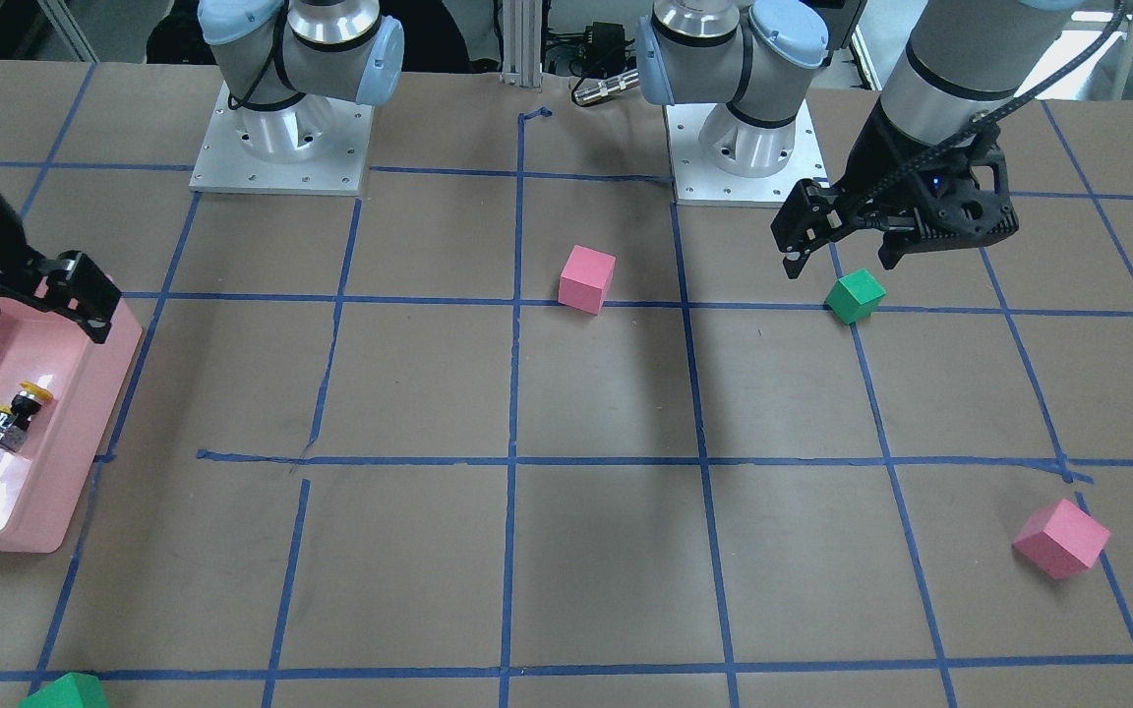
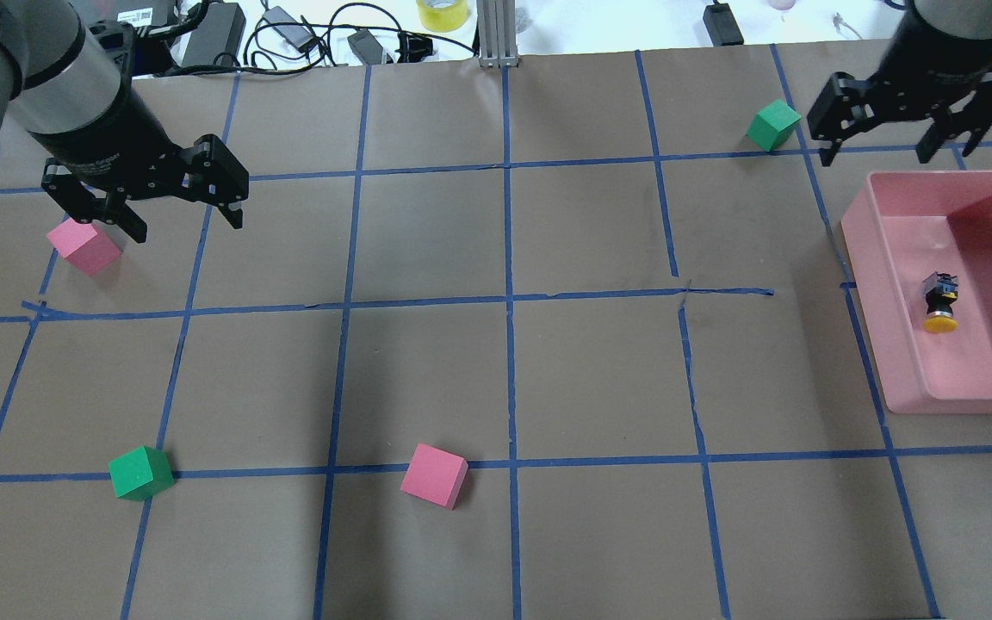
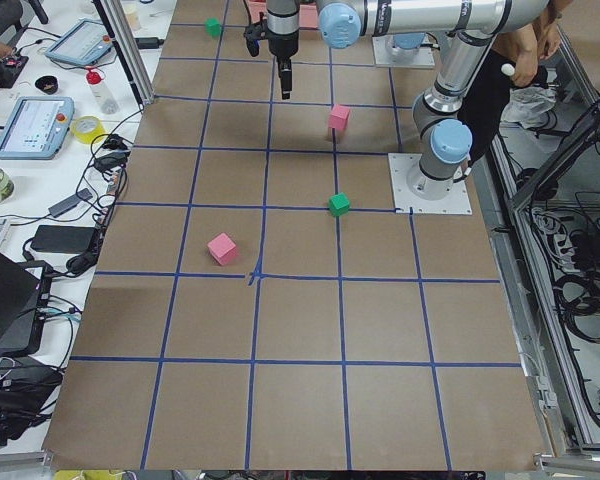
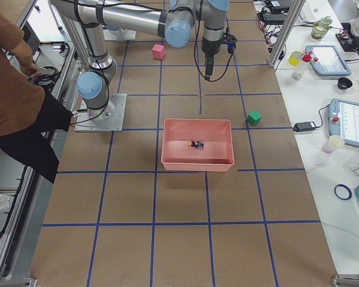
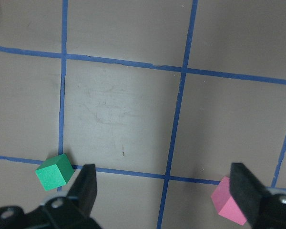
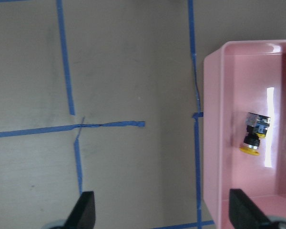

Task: Align button upright
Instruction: 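Move the right gripper over the pink tray toward the yellow button switch, then lower the right gripper and grasp the button switch body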

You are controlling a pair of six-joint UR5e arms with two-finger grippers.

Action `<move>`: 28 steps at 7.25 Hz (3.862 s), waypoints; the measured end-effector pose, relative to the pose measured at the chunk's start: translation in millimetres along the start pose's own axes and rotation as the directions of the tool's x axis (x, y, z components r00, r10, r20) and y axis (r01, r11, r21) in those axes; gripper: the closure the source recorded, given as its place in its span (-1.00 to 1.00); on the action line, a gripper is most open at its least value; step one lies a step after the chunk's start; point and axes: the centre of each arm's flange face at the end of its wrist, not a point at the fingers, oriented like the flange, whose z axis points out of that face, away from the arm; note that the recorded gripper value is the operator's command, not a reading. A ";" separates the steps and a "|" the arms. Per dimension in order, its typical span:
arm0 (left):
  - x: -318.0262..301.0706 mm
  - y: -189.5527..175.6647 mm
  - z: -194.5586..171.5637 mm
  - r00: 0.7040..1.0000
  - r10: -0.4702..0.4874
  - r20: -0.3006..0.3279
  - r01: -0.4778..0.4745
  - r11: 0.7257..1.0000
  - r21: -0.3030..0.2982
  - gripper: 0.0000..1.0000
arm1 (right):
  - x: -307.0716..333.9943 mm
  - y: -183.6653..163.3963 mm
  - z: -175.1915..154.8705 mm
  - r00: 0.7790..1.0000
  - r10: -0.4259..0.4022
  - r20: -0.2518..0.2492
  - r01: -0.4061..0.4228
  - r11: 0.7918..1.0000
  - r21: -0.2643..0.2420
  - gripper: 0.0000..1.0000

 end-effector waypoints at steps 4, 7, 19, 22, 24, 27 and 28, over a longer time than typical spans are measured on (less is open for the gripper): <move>0.1 -1.4 2.0 1.000 -0.001 0.000 0.001 1.000 -0.003 -1.00 | 131.9 -7.2 103.9 1.000 0.016 -0.021 -0.015 0.999 0.041 -1.00; -0.3 -0.8 0.1 1.000 -0.002 0.003 0.002 1.000 0.001 -1.00 | 169.3 24.2 190.6 0.998 0.054 0.028 -0.055 0.997 0.047 -1.00; 0.4 -1.0 -2.6 1.000 -0.001 0.000 0.001 1.000 0.012 -1.00 | 179.6 22.3 260.5 0.998 0.032 0.051 -0.035 0.998 0.059 -0.85; 0.4 -1.4 -2.4 1.000 -0.001 -0.001 0.001 1.000 0.014 -1.00 | 175.3 27.9 268.4 0.998 0.017 0.059 -0.020 0.999 0.045 -0.70; 0.3 -1.2 -2.3 1.000 -0.001 0.000 0.001 1.000 0.013 -1.00 | 173.7 30.0 271.1 0.998 -0.008 0.062 0.006 0.999 0.040 -0.46; 0.4 -2.0 -1.7 1.000 -0.001 0.000 0.001 1.000 0.013 -1.00 | 172.7 31.6 272.8 0.997 -0.037 0.063 0.035 0.999 0.036 0.27; 0.4 -2.5 -2.4 1.000 -0.001 -0.001 0.001 1.000 0.017 -1.00 | 173.0 31.4 272.1 0.997 -0.046 0.062 0.044 0.998 0.037 0.54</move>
